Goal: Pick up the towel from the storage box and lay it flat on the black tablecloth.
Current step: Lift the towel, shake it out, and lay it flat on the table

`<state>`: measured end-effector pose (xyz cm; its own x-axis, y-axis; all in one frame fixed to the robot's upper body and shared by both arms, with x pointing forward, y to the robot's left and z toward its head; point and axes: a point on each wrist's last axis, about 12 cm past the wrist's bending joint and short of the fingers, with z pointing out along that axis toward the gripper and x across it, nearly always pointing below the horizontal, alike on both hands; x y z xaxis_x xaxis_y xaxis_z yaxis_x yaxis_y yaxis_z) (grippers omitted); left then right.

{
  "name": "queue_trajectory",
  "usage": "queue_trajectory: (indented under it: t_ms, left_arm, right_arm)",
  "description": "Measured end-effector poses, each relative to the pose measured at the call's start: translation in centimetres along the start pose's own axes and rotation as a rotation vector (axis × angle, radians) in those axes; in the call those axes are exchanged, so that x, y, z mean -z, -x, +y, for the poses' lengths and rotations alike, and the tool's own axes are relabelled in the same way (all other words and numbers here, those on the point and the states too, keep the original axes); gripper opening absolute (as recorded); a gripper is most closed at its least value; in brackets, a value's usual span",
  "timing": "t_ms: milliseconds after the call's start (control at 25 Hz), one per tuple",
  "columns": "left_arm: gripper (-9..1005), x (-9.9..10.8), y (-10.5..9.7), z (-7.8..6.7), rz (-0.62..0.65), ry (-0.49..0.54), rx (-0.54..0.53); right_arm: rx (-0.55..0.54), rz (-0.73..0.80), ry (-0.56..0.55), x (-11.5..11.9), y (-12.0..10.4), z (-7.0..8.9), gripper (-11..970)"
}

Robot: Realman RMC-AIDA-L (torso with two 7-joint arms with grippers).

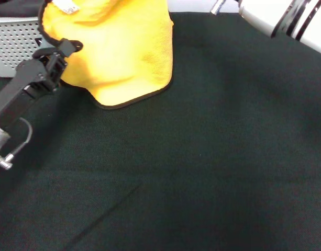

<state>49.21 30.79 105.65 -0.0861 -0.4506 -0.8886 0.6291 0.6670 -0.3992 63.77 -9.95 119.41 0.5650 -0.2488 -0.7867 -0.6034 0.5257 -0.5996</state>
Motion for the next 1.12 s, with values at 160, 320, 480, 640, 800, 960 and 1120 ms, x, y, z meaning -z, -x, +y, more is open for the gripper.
queue_trajectory:
  t_ms: [160, 320, 480, 640, 800, 960, 1120]
  left_arm:
    - [28, 0.9, 0.8, 0.7, 0.01, 0.008, 0.055]
    - [28, 1.3, 1.1, 1.0, 0.031, 0.014, 0.083]
    - [27, 1.4, 1.3, 1.2, 0.038, 0.015, 0.085]
    - [27, 1.3, 1.7, 1.4, 0.041, 0.014, 0.085]
    - [27, 1.3, 1.9, 1.4, 0.04, 0.005, 0.084]
    - [27, 1.4, 2.3, 1.4, 0.033, -0.014, 0.077]
    - [27, 1.5, 2.6, 1.4, 0.029, -0.026, 0.076]
  right_arm:
    - [-0.015, 0.021, -0.008, 1.0, -0.7, 0.3, 14]
    - [-0.031, 0.046, -0.009, 2.1, -1.6, 0.8, 15]
    - [-0.043, 0.064, 0.0, 2.9, -2.1, 1.5, 15]
    - [-0.047, 0.077, 0.022, 3.5, -2.5, 2.5, 15]
    - [-0.062, 0.086, 0.019, 4.4, -2.9, 3.0, 15]
    - [-0.078, 0.097, 0.006, 5.0, -3.2, 3.0, 15]
    - [-0.09, 0.11, -0.009, 5.7, -3.5, 3.1, 15]
